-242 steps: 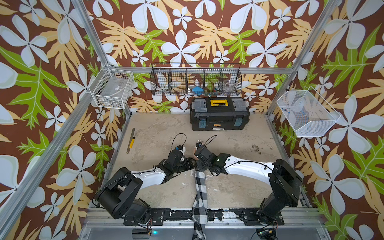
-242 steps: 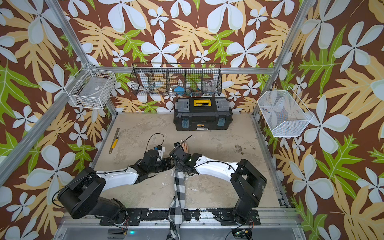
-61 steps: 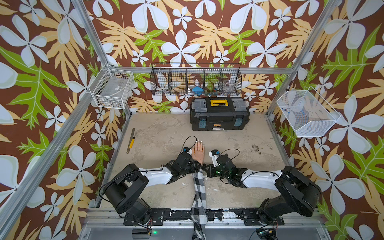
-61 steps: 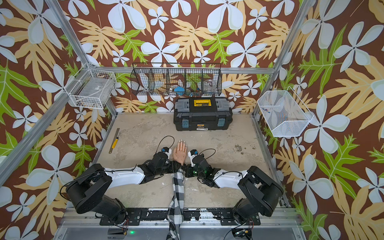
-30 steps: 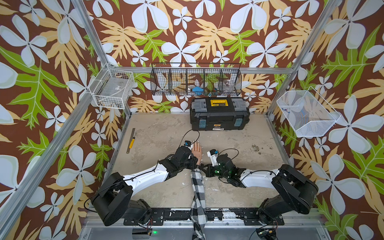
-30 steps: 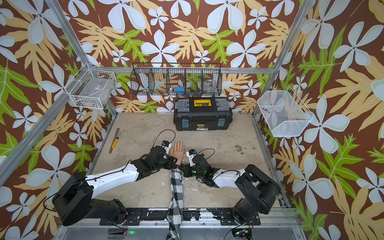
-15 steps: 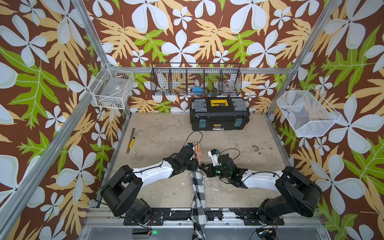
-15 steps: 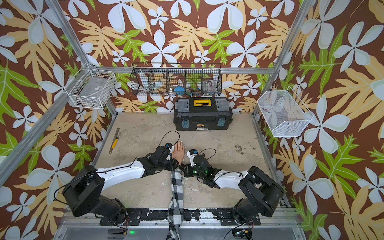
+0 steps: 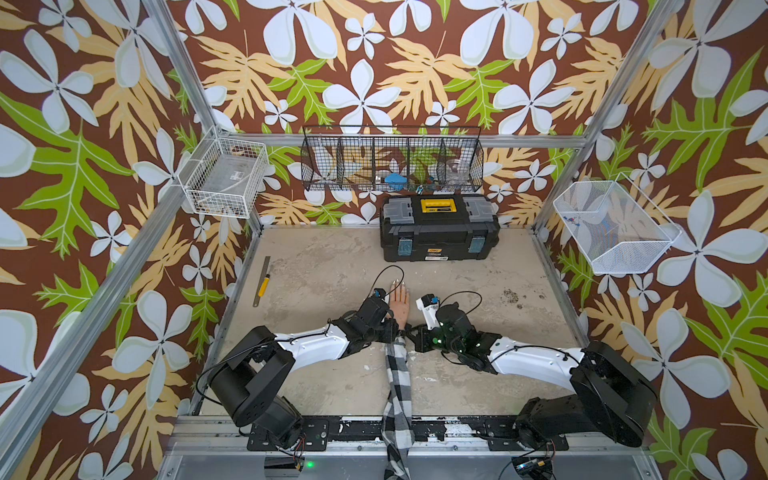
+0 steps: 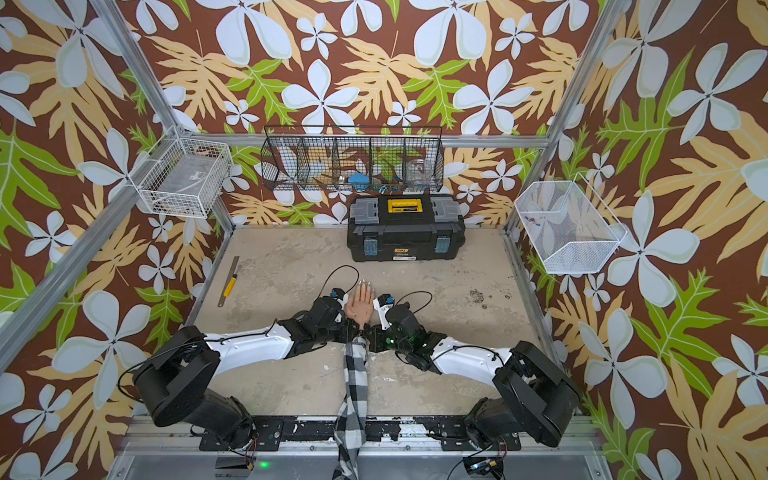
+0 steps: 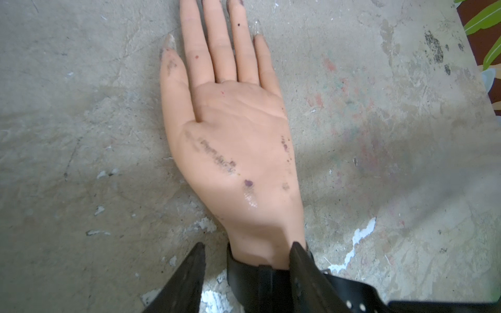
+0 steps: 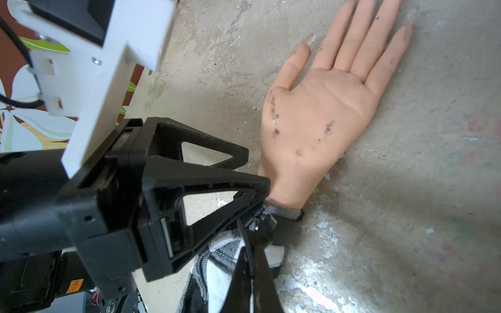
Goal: Take off the watch
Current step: Untie the watch from the hand.
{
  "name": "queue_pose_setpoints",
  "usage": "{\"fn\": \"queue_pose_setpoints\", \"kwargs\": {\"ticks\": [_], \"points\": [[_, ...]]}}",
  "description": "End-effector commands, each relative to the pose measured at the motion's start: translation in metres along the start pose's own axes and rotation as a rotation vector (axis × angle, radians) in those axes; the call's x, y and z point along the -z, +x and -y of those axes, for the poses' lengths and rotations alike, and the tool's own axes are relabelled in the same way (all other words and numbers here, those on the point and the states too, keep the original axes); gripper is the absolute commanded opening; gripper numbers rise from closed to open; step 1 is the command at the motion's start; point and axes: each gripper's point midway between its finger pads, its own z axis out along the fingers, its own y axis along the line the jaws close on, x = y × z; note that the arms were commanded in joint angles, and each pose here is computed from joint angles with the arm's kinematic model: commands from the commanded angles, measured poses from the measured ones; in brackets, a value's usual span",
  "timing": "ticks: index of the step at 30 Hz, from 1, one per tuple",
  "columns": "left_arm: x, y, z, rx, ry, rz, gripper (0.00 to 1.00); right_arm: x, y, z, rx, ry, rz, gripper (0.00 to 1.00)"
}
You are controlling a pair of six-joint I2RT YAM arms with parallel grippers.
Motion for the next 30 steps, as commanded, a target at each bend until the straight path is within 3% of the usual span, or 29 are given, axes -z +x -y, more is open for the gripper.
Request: {"fn": "queue_pose_setpoints", "kwargs": {"ticks": [1,9,16,19,24,30], "points": [[-0.003,0.024,-0.019,0.003,-0.071,-0.08,0.51,-0.003,0.017,0.016,-0.008,0.04,-0.043,0.0],[-0.008,0.031,-0.022,0.021,-0.069,-0.092,0.5,-0.017,0.053,0.035,-0.074,0.038,-0.128,0.0],[-0.01,0.037,-0.021,0.043,-0.045,-0.096,0.5,-0.023,0.043,0.015,-0.095,-0.068,-0.1,0.0],[-0.007,0.035,-0.016,0.05,-0.023,-0.091,0.55,-0.023,0.037,0.008,-0.089,-0.098,-0.088,0.0],[0.011,0.015,-0.011,0.054,-0.023,-0.027,0.74,-0.022,0.038,0.01,-0.091,-0.09,-0.087,0.0],[0.031,-0.009,0.001,0.033,0.001,0.037,0.77,-0.022,0.039,0.01,-0.095,-0.088,-0.087,0.0]]}}
